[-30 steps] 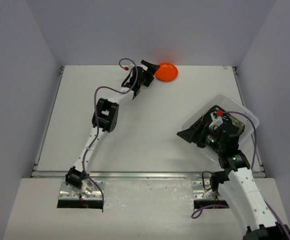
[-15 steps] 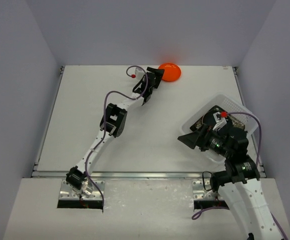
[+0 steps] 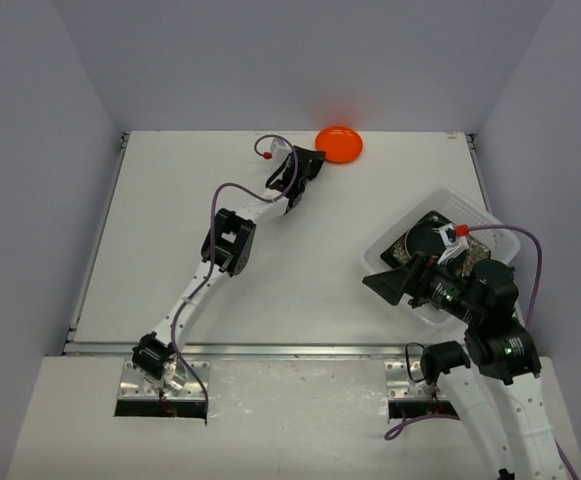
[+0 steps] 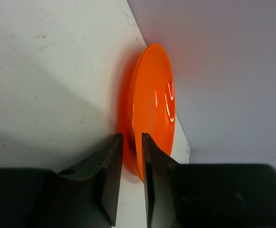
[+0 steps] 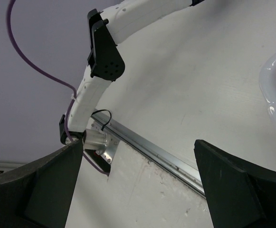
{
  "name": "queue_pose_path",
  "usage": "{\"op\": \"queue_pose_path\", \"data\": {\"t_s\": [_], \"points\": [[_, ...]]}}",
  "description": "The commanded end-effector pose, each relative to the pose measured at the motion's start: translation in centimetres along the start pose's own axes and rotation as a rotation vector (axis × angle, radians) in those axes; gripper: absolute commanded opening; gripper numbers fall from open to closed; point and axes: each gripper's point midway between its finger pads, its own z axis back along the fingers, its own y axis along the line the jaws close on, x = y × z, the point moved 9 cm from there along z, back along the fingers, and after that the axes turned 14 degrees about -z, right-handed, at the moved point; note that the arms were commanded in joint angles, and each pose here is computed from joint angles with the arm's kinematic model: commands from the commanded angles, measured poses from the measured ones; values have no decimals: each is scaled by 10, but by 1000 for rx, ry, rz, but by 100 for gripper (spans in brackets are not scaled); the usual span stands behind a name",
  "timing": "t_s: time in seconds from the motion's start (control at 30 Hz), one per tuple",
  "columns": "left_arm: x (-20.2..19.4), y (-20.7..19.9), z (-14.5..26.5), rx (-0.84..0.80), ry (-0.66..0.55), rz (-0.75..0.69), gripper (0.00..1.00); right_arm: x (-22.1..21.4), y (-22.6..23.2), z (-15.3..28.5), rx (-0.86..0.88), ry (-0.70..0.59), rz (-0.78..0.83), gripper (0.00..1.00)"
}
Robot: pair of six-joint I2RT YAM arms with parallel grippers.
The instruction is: Place the plates into the plastic bin on the countertop
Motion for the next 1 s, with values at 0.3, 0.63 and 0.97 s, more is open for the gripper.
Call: {"op": "queue_pose_path", "data": {"t_s": [0.3,0.63,0.97], "points": [[-17,30,-1,33,35,-53,0,7,9,16,-51,-97,120,99],[37,-47,57,-96,41,-211,0,10,1,16,-104,-135,158,99],[97,-90,198,-211,59,-299,0,39,-12,-2,-323,-147,240,99]]}}
